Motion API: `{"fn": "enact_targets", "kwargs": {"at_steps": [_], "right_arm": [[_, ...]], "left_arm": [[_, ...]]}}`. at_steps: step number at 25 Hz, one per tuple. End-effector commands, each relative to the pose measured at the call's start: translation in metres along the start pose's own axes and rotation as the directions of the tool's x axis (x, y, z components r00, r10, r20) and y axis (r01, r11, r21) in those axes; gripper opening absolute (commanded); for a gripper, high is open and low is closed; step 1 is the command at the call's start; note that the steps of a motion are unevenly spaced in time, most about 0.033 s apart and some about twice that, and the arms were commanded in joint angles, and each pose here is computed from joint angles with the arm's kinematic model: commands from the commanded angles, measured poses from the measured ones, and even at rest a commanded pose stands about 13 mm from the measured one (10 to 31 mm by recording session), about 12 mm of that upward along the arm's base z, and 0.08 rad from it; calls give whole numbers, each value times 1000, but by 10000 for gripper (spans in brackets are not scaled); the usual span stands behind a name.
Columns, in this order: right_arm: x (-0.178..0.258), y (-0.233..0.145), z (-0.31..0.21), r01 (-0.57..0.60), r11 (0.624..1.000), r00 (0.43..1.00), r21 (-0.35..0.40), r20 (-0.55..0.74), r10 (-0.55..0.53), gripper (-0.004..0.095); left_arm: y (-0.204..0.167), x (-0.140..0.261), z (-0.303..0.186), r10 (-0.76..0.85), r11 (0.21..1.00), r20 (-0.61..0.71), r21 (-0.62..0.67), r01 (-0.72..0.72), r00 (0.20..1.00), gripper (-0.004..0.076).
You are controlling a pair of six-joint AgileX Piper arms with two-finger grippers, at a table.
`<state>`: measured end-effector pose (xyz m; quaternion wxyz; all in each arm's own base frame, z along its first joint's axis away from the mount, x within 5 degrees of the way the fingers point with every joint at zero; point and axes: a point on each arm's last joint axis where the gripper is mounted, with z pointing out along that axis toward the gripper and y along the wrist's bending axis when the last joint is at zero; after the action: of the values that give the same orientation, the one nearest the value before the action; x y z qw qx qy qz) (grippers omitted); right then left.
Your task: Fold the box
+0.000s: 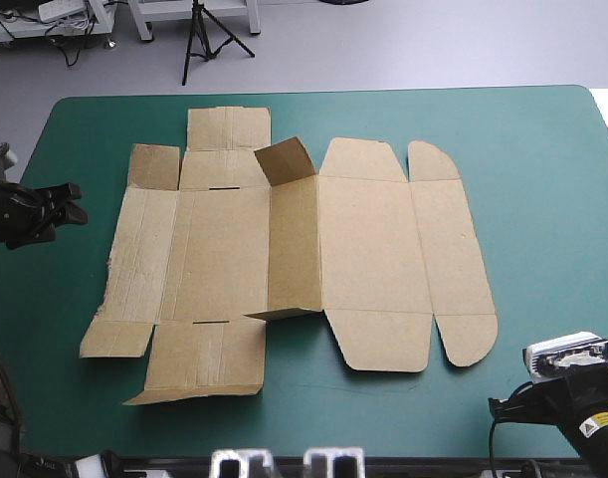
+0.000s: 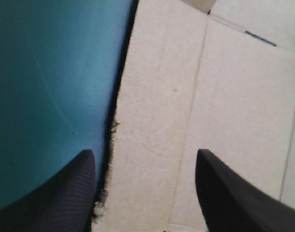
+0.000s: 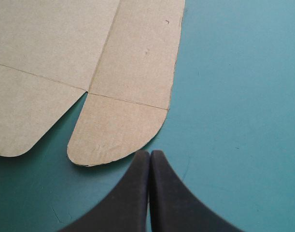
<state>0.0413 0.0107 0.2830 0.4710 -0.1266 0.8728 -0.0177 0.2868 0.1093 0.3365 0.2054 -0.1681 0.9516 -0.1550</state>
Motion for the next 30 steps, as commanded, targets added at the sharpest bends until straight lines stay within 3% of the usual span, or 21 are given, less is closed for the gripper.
{"fn": "enact_targets", "kwargs": {"at_steps": [1, 11, 23, 30], "right_arm": [[-11, -2, -4, -5, 1000, 997, 15, 74, 4, -18], [-11, -2, -4, -9, 1000, 997, 13, 75, 8, -18], [-9, -1, -3, -22, 1000, 998, 1, 57, 22, -18], [-8, -1, -3, -22, 1000, 999, -4, 45, 22, -18]], "left_arm": [[-3, 11, -8, 26, 1000, -50, -13, -27, 998, 475], [16, 35, 45, 84, 996, -224, 59, -73, 971, 475], [31, 43, 86, 94, 992, -283, 108, -66, 955, 475], [29, 45, 113, 76, 965, -386, 261, 29, 919, 475]]}}
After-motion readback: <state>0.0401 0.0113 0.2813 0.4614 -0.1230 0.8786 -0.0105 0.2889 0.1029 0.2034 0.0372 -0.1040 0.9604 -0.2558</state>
